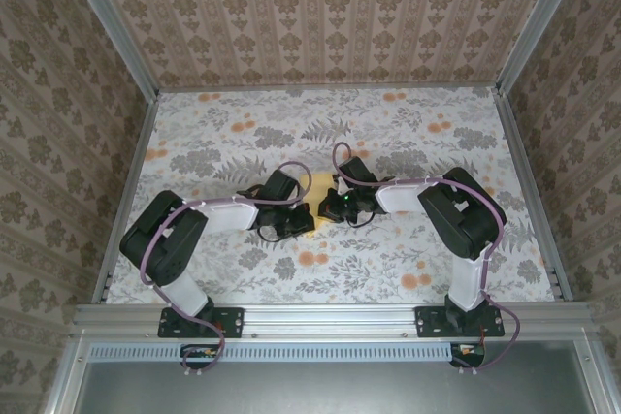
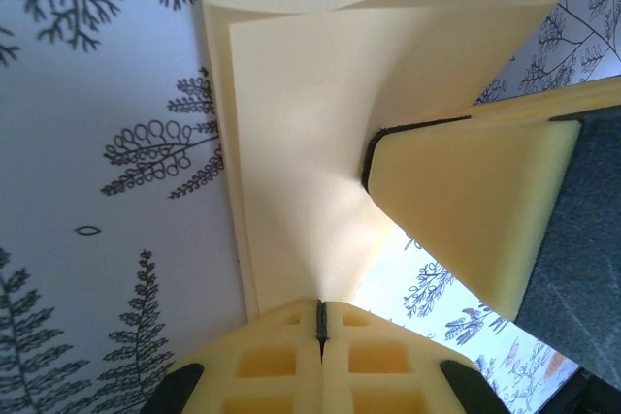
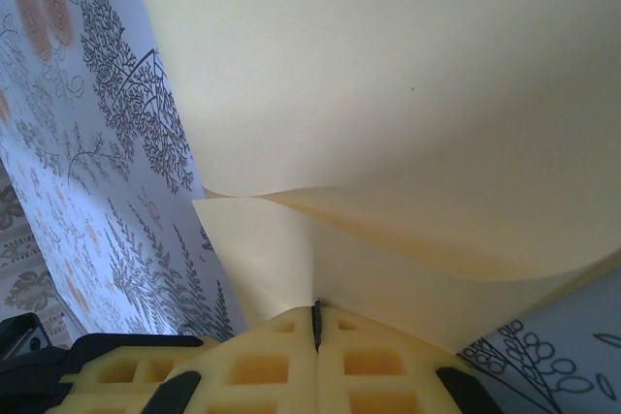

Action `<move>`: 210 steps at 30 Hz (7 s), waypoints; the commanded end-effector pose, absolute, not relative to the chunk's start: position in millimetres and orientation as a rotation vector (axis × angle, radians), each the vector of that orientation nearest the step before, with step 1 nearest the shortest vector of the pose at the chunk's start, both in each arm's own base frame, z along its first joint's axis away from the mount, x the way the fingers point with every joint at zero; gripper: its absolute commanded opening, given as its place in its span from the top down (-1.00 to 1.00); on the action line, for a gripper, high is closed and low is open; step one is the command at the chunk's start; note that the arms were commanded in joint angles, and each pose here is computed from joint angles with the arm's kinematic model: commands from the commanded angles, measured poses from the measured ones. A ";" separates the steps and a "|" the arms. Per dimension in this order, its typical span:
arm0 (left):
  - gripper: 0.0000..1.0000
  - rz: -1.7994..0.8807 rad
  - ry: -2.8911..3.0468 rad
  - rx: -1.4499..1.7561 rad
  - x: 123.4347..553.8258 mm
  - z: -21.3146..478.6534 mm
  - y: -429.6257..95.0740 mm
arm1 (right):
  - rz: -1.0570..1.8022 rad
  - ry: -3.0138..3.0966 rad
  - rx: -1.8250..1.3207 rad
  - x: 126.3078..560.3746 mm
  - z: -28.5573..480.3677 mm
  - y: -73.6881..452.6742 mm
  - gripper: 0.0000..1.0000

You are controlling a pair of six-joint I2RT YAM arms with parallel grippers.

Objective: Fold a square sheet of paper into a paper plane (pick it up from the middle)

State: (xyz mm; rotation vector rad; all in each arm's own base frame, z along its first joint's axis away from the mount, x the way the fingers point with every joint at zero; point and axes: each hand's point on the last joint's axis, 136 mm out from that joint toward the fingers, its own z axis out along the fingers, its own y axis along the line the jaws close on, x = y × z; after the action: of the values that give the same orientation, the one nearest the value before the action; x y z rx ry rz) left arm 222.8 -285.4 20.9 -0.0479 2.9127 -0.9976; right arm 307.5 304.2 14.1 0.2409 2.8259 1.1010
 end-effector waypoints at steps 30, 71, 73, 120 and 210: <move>1.00 -1.060 2.837 0.034 218.2 48.1 -282.2 | 0.839 2.971 0.388 287.1 -32.8 269.5 0.95; 1.00 -0.784 3.092 -0.033 184.4 -22.3 -243.6 | 0.907 2.829 0.113 307.2 -2.9 274.9 0.92; 1.00 -0.771 3.107 -0.041 180.8 -26.7 -240.0 | 0.892 2.825 0.166 317.6 -6.2 261.3 0.92; 1.00 -0.848 2.995 0.195 181.6 25.0 -241.0 | 0.807 2.936 0.355 305.1 -30.7 255.6 0.94; 1.00 -0.598 2.927 -0.162 265.6 0.5 -257.9 | 1.043 2.789 0.457 338.6 31.1 250.3 0.25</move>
State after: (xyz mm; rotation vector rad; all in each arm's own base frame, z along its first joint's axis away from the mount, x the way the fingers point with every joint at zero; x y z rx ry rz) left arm 277.4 -280.3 19.6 -0.0937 2.8555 -0.7038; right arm 333.7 242.0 27.9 0.4567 2.7925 1.0116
